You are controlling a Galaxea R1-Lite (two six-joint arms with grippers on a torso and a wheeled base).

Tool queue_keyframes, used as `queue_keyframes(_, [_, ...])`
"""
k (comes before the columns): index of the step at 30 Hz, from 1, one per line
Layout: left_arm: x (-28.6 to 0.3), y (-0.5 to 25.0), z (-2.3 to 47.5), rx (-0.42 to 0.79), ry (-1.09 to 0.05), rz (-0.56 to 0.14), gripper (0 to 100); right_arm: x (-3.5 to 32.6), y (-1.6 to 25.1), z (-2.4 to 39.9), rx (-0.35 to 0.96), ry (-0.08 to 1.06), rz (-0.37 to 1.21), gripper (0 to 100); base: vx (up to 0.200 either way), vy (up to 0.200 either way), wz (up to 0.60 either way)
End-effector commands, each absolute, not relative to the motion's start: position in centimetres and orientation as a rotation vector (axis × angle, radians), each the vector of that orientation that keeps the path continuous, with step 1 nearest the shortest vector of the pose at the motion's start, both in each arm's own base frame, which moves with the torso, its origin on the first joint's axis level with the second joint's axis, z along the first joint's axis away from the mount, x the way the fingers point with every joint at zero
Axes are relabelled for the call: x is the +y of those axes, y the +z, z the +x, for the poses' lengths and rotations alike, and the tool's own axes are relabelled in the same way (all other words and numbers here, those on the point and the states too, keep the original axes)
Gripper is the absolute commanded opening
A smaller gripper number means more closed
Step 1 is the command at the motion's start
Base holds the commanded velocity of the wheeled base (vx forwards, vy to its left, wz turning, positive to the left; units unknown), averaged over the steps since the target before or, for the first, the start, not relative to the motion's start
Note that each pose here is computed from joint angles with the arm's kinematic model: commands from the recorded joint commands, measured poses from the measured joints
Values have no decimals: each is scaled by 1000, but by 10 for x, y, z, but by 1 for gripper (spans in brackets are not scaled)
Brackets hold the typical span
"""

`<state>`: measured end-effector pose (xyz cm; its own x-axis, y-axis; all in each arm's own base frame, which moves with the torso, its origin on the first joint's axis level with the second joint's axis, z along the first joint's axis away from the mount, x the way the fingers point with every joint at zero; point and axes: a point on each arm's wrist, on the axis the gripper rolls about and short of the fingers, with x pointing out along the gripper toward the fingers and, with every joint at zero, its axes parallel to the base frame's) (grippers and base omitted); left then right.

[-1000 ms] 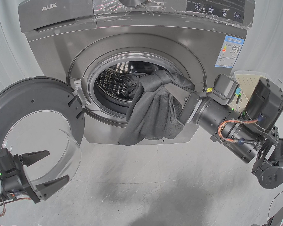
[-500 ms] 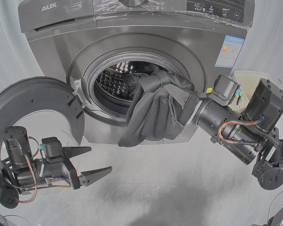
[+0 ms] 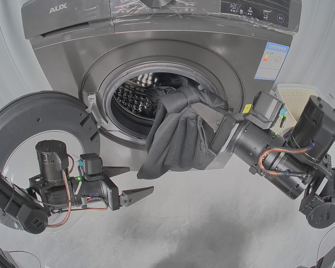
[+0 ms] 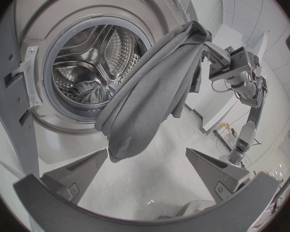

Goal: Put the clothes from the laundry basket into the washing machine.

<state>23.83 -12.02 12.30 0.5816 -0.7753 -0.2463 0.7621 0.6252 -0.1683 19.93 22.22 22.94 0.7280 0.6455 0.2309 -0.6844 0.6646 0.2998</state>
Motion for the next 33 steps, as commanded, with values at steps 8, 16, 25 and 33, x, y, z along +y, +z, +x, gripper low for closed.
queue_keyframes(8, [-136,96,274,297,-893,-51,100,222,228,194,-112,767,384,0,0,0,0])
queue_keyframes(16, [-147,88,287,274,-880,-60,100,220,230,192,-117,767,389,0,0,0,0])
queue_keyframes(25, [-148,94,287,182,-865,-77,0,218,224,191,-96,763,378,0,0,0,0])
queue_keyframes(33, [-141,116,221,99,-954,-94,0,212,206,195,-41,743,337,100,0,0,0])
